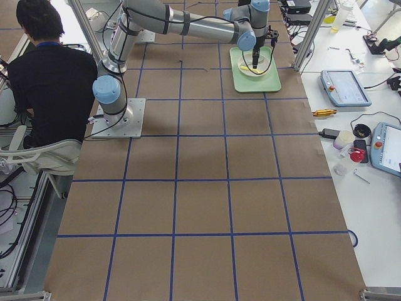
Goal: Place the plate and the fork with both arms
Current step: 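Release the plate and raise the left gripper while the right gripper moves over the plate, then lower the right gripper and grasp the yellow fork handle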
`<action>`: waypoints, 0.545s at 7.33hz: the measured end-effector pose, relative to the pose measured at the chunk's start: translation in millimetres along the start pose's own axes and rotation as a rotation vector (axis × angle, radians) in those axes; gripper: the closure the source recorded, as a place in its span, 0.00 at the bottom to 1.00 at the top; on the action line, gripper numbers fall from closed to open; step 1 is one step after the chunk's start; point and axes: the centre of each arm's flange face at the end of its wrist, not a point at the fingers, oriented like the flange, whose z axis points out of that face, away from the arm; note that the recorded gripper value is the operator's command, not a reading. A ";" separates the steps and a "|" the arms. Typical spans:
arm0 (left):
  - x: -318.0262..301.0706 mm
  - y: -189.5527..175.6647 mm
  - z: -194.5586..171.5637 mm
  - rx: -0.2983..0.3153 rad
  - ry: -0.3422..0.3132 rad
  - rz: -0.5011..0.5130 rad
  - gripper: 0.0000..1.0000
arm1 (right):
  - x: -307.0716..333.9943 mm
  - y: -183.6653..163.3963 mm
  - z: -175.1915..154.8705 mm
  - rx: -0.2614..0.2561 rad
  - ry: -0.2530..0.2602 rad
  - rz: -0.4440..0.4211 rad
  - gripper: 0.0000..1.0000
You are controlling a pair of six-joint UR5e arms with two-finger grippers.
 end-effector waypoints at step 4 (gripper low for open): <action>-12.4 20.8 9.3 -0.030 -0.024 0.017 0.00 | -44.7 -21.3 49.6 0.006 -0.023 0.170 0.36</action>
